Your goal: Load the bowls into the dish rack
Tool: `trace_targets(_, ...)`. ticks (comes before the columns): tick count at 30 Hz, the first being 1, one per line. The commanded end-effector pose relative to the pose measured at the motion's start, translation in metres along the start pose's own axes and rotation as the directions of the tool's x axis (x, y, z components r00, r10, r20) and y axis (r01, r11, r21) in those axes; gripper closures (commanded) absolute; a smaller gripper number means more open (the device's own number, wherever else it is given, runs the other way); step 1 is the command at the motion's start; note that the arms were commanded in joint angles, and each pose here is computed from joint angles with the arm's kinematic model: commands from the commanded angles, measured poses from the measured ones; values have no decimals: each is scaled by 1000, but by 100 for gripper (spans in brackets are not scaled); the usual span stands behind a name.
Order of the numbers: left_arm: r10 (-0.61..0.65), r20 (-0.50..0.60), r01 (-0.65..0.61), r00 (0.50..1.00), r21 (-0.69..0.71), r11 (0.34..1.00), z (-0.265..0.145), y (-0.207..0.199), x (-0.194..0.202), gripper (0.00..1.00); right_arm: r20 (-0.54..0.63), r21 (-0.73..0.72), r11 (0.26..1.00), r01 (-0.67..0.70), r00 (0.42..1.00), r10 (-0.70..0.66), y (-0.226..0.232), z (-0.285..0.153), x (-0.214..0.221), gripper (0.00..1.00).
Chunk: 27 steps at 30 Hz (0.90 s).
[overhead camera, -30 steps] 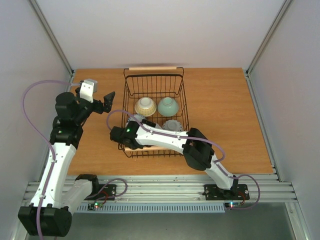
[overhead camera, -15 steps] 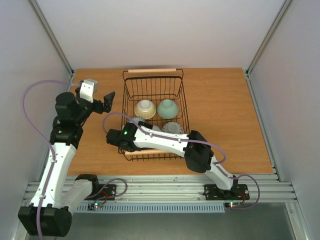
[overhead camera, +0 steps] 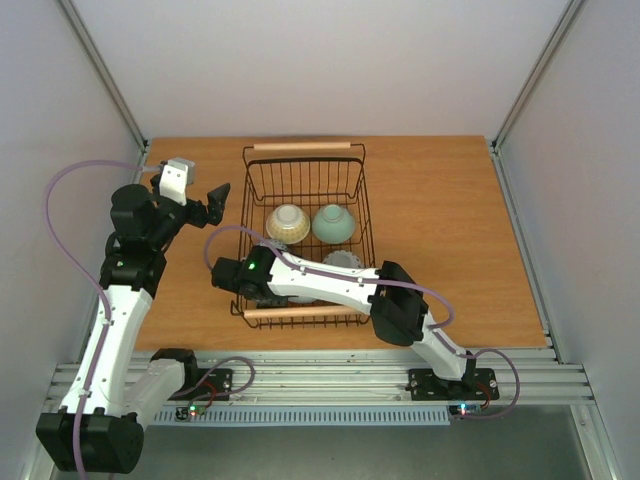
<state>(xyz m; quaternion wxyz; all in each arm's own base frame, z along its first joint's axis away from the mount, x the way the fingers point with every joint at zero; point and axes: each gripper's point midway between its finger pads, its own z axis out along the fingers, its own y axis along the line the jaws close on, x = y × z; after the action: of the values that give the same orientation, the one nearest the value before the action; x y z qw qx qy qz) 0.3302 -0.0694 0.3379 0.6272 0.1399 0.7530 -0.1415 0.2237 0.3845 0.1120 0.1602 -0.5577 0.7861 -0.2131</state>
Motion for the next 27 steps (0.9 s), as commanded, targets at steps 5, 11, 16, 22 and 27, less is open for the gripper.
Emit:
trace_targets(5,39,40,-38,998,-22,999,-2,3,-9,1,122,-129,992,-8,992,24,18,-34,-5,1)
trace_targets(11,36,40,-35,999,-20,999,-2,3,-10,1,138,-144,989,-10,990,30,19,-37,-3,1)
trace_targets(16,35,39,-35,999,-16,999,-2,2,-10,1,158,-108,994,-33,986,49,10,-37,-4,1)
trace_targets(22,32,40,-33,999,3,999,-2,-1,-9,1,254,-86,985,-152,952,169,-24,-40,-6,1)
trace_targets(27,28,42,-29,999,22,999,-4,-5,-10,1,293,-93,918,-386,870,396,-86,-37,21,1)
